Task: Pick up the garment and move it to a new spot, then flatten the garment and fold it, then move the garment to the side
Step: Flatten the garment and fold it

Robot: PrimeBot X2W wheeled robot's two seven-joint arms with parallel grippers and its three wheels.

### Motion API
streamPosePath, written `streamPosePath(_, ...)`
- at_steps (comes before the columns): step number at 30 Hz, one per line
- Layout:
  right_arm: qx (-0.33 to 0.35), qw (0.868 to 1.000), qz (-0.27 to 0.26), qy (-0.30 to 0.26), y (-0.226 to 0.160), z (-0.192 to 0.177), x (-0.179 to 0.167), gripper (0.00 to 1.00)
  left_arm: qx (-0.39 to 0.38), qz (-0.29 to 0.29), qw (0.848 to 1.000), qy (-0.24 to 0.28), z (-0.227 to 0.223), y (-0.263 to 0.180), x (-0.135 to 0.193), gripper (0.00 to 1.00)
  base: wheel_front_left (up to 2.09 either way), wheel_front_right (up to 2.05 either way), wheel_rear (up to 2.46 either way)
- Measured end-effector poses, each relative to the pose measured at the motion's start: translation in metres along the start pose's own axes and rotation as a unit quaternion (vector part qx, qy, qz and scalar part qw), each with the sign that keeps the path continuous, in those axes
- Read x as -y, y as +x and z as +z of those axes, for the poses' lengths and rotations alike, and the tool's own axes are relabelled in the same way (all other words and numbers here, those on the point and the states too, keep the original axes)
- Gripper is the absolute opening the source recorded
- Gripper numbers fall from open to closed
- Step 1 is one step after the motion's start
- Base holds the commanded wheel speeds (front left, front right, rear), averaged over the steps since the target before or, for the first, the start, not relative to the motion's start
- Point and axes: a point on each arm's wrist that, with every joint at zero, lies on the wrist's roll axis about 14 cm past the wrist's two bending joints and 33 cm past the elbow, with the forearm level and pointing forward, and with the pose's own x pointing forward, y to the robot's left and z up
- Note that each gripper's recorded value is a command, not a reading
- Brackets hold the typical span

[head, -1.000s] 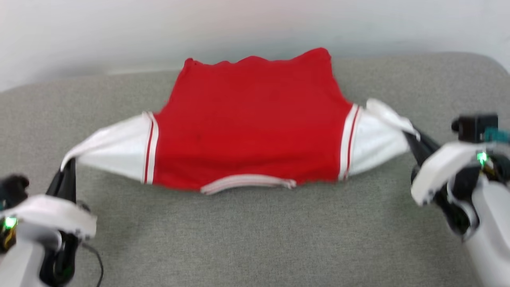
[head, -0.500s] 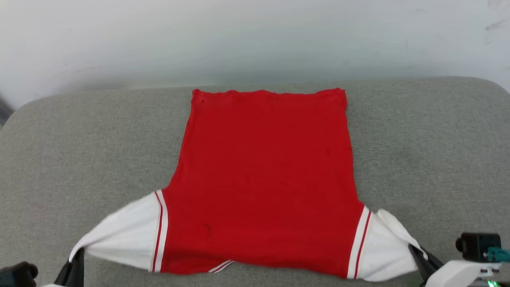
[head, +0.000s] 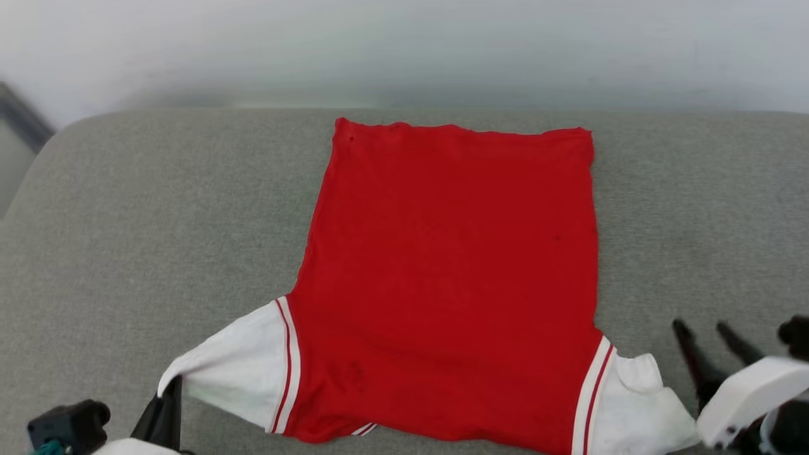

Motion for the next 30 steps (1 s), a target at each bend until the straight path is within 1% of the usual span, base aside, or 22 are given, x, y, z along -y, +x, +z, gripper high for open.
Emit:
streamPosePath(4,0.051,0.999,-0.009,0.004,0.027,0.041,0.007,1.0,0.019,-0.008,1.0,0.007,0.011,0.01,0.008,0.0,0.0,0.0,0.0)
streamPosePath(5,0.051,0.999,-0.009,0.004,0.027,0.041,0.007,1.0,0.019,-0.008,1.0,0.007,0.011,0.01,0.008,0.0,0.0,0.0,0.0)
streamPosePath(8,0.079,0.997,-0.006,0.006,0.057,0.074,0.008,1.0,0.037,-0.017,0.999,0.011,0.02,0.02,0.016,0.0,0.0,0.0,0.0)
streamPosePath(10,0.077,0.997,-0.001,0.002,0.079,0.087,0.007,1.0,0.044,-0.016,0.999,0.01,0.023,0.028,0.018,0.0,0.0,0.0,0.0)
streamPosePath(12,0.054,0.998,0.007,-0.004,0.104,0.094,0.005,1.0,0.048,-0.014,0.999,0.008,0.023,0.035,0.019,0.0,0.0,0.0,0.0)
streamPosePath(13,0.028,0.999,0.016,-0.013,0.129,0.099,0.0,1.0,0.046,-0.011,0.999,0.01,0.02,0.041,0.018,0.0,0.0,0.0,0.0)
streamPosePath(14,0.028,0.999,0.016,-0.013,0.129,0.099,0.0,1.0,0.046,-0.011,0.999,0.01,0.02,0.041,0.018,0.0,0.0,0.0,0.0)
streamPosePath(17,-0.026,0.999,0.028,-0.02,0.165,0.098,-0.01,1.0,0.047,-0.005,0.999,0.009,0.017,0.05,0.015,0.0,0.0,0.0,0.0)
streamPosePath(21,-0.084,0.995,0.04,-0.034,0.205,0.095,-0.023,1.0,0.054,0.001,0.999,0.003,0.014,0.06,0.011,0.0,0.0,0.0,0.0)
streamPosePath(24,-0.131,0.989,0.045,-0.043,0.231,0.081,-0.032,1.0,0.05,0.014,0.999,0.002,0.007,0.066,0.003,0.0,0.0,0.0,0.0)
streamPosePath(25,-0.155,0.986,0.047,-0.044,0.247,0.071,-0.038,1.0,0.045,0.017,0.999,-0.002,0.002,0.071,0.001,0.0,0.0,0.0,0.0)
streamPosePath(26,-0.155,0.986,0.047,-0.044,0.247,0.071,-0.038,1.0,0.045,0.017,0.999,-0.002,0.002,0.071,0.001,0.0,0.0,0.0,0.0)
streamPosePath(27,-0.177,0.982,0.048,-0.051,0.261,0.06,-0.043,1.0,0.038,0.024,0.999,-0.001,-0.005,0.075,-0.004,0.0,0.0,0.0,0.0)
streamPosePath(30,-0.199,0.977,0.055,-0.048,0.278,0.045,-0.051,1.0,0.036,0.031,0.999,0.0,-0.008,0.079,-0.01,0.0,0.0,0.0,0.0)
